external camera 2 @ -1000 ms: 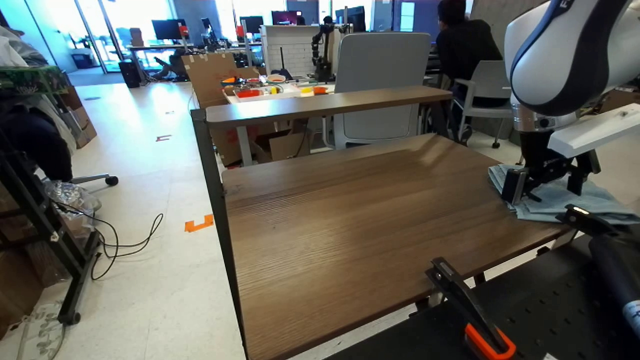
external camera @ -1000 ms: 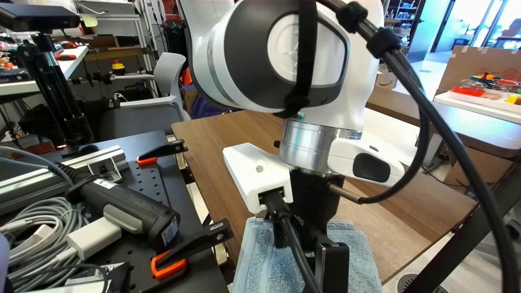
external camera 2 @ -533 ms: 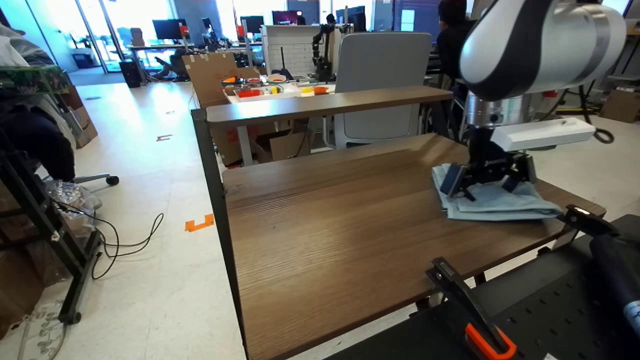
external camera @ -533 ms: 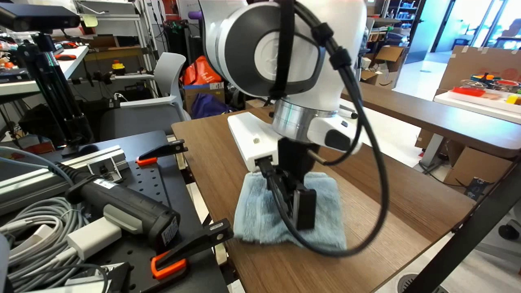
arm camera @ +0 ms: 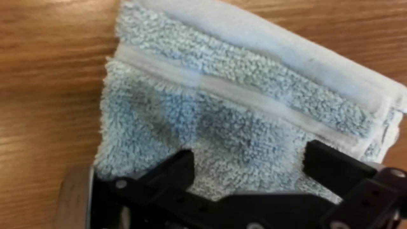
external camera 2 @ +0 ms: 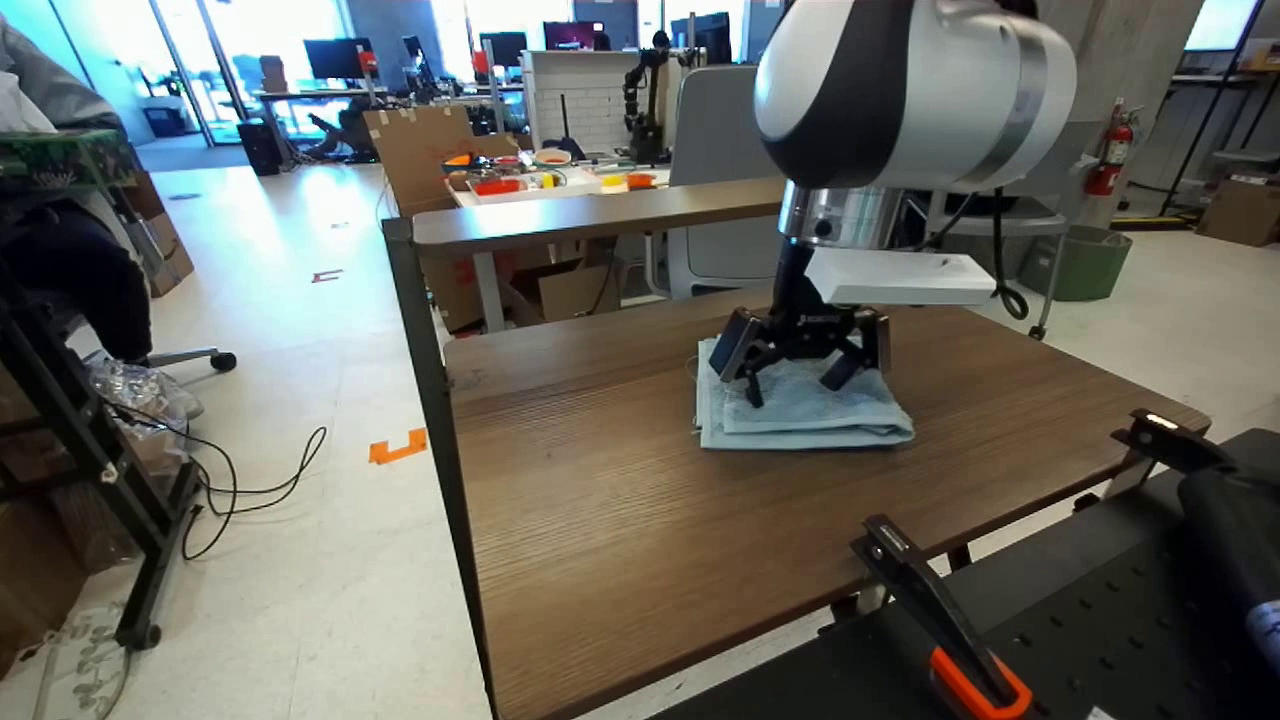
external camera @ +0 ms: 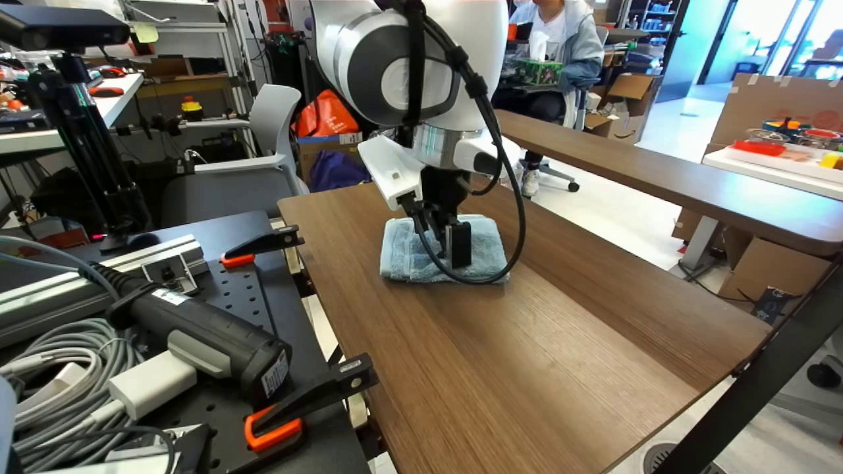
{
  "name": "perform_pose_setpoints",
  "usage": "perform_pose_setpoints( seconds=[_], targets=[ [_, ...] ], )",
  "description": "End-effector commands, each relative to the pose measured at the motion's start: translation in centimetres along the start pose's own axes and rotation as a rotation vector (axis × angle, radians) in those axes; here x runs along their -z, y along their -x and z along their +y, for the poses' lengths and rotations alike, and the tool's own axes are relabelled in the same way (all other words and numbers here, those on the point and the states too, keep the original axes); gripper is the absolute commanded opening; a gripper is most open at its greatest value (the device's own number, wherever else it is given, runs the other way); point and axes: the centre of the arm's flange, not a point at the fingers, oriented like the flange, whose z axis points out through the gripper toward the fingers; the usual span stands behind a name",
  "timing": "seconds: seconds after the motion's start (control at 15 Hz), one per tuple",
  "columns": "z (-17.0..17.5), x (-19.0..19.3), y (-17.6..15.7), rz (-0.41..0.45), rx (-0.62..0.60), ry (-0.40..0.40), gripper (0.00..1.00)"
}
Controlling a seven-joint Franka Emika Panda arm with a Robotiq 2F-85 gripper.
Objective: Use the towel to clean the table
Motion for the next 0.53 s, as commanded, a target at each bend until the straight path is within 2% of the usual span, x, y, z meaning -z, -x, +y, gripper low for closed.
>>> perform_pose_setpoints(
  seconds=[0.0,0.2,0.47],
  targets=[
    [0.1,1.4,-1.0,0.053,0.031,-0.026,1.00],
    [0.8,4.9,-1.2,0.099,0.042,-0.044,1.00],
    [1.9,9.3,-0.9,0.167,0.050,-0.115,1.00]
  ],
)
